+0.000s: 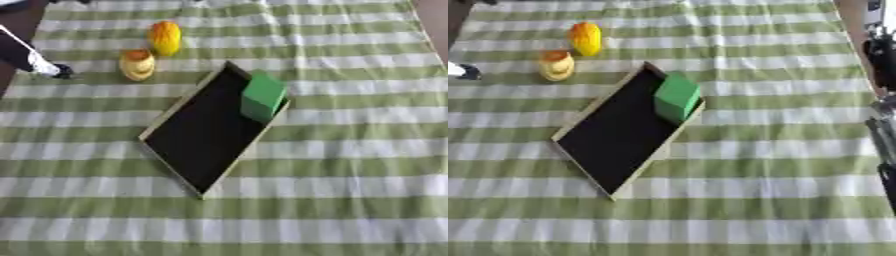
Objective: Pick up objects on the table and place them in the box.
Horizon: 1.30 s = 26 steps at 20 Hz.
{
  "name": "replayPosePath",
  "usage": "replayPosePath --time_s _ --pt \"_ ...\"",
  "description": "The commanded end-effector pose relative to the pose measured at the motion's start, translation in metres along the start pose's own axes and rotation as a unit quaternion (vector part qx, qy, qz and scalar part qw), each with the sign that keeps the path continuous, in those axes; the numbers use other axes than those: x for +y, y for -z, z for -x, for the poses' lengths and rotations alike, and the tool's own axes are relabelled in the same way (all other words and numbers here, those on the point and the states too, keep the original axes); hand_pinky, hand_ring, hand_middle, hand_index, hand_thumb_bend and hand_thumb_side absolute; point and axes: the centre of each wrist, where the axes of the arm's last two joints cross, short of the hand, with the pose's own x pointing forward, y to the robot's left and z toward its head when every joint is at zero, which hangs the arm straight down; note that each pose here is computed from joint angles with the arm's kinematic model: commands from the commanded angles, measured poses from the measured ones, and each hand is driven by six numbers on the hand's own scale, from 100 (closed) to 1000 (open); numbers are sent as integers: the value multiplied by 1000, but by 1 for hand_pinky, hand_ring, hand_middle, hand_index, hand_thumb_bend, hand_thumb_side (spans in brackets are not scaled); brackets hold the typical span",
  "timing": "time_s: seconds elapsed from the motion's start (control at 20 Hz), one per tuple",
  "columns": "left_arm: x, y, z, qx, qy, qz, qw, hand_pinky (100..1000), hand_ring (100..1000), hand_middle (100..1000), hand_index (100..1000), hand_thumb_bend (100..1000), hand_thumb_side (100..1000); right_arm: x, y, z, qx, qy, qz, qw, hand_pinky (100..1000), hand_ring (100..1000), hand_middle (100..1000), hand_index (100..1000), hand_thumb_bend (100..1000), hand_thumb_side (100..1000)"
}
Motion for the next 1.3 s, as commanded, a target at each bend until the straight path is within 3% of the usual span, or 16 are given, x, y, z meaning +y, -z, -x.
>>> replayPosePath --time_s 0.05,0.4,0.5,0.6,0.65,0.8,1.1,1.2,1.3 --pt "0 6 4 4 25 23 999 863 927 849 916 765 100 -1 8 -6 -15 2 -7 1000 871 896 640 751 100 484" --pt "-20 28 6 -6 44 60 997 862 927 848 914 726 125 1 9 -6 -14 9 -9 1000 872 896 638 750 100 485" --pt "-23 32 7 0 43 58 997 858 926 850 915 686 100 2 9 -6 -13 10 -9 1000 872 897 637 750 100 484" --pt "-28 37 9 8 31 50 998 842 918 845 907 529 100 2 10 -6 -13 12 -8 1000 872 896 636 750 100 487" --pt "-30 40 9 10 24 45 999 840 917 846 907 568 100 3 10 -6 -14 14 -7 1000 872 895 635 750 100 487" --pt "-33 49 7 11 10 28 1000 825 908 851 905 468 100 3 12 -6 -16 16 -7 1000 872 894 633 749 100 484" --pt "-30 59 1 10 -5 -2 1000 820 903 851 907 436 100 5 13 -7 -18 20 -9 1000 873 894 631 749 100 484" --pt "-29 62 0 17 -8 -10 1000 808 895 839 898 396 100 6 13 -7 -18 22 -11 1000 873 894 630 749 100 482" --pt "-30 64 -1 25 -12 -20 999 758 847 766 844 274 100 7 14 -7 -17 24 -12 999 873 895 629 749 100 482"
